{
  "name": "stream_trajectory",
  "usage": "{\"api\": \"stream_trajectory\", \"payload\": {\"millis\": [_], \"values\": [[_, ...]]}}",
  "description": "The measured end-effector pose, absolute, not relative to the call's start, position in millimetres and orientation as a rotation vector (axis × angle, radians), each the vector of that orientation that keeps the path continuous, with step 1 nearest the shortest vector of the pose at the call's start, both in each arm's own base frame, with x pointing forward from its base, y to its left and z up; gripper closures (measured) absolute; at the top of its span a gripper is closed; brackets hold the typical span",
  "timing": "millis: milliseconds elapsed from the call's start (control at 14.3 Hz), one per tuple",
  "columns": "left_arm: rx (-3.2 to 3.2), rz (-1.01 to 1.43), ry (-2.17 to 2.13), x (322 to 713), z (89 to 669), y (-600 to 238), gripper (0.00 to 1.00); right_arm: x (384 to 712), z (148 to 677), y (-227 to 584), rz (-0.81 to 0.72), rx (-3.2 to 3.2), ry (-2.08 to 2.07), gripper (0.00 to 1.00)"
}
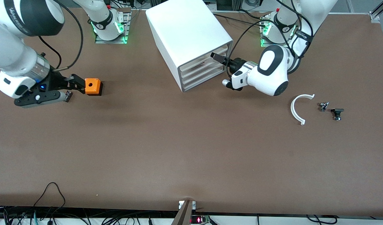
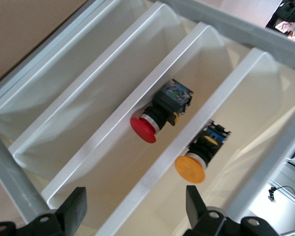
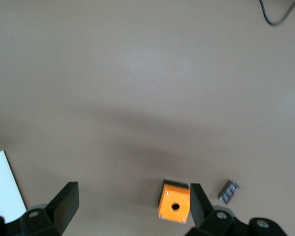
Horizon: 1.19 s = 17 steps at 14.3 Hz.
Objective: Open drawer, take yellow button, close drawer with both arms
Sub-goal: 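Pull the drawer open with the left gripper while the right gripper approaches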
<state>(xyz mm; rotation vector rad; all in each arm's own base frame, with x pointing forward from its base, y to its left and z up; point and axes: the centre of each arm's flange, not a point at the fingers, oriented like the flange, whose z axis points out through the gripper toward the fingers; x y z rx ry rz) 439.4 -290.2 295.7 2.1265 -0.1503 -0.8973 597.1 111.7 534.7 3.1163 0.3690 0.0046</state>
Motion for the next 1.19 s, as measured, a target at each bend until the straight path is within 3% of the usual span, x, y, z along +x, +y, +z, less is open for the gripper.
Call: {"api": "stream_trajectory", "payload": {"millis": [279,698,1186], "values": [[2.116,-0.924,-0.194,422.8,298.6,-309.5,0.13,599.7,523.1,171.0,0.038,3.102,0.518,0.00],[2.108,-0.913,-0.198,419.9,293.4,-309.6,0.71,595.8,520.4,226.3,0.056,3.064,0.651,0.00],[2.102,-0.907,-0.200,421.3,288.8,-304.0,0.72,605.9,501.7,221.3,0.035,3.065,0.631,0.00]]}}
